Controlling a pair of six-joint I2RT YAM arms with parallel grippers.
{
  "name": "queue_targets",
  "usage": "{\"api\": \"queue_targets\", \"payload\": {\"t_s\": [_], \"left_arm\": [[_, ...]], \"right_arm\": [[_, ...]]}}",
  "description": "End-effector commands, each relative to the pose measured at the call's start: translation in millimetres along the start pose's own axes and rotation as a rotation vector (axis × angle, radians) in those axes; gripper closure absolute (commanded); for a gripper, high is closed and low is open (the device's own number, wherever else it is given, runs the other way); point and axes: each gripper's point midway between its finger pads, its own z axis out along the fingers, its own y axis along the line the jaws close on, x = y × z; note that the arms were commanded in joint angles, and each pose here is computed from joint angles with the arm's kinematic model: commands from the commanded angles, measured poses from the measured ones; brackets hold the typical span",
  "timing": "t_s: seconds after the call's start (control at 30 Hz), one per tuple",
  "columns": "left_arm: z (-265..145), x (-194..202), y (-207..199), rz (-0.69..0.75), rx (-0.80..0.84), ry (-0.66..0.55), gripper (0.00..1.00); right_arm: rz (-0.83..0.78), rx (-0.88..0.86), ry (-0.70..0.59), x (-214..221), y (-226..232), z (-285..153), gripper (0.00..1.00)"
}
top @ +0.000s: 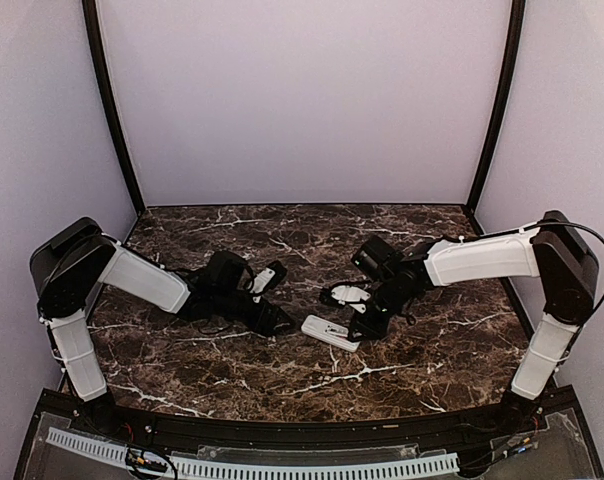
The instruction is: Load the batteries into the remote control
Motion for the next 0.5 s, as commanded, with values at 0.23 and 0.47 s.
{"api": "queue_targets", "payload": {"t_s": [0.23, 0.47], "left_arm": [[-1, 4, 2, 0.007, 0.007, 0.013, 0.31], [0, 3, -5, 0.043, 0.048, 0.012, 0.28]], "right_arm": [[0.023, -0.030, 0.007, -5, 15, -3, 0.63], [0.056, -0.021, -0.140, -40, 17, -36, 0.54]]}}
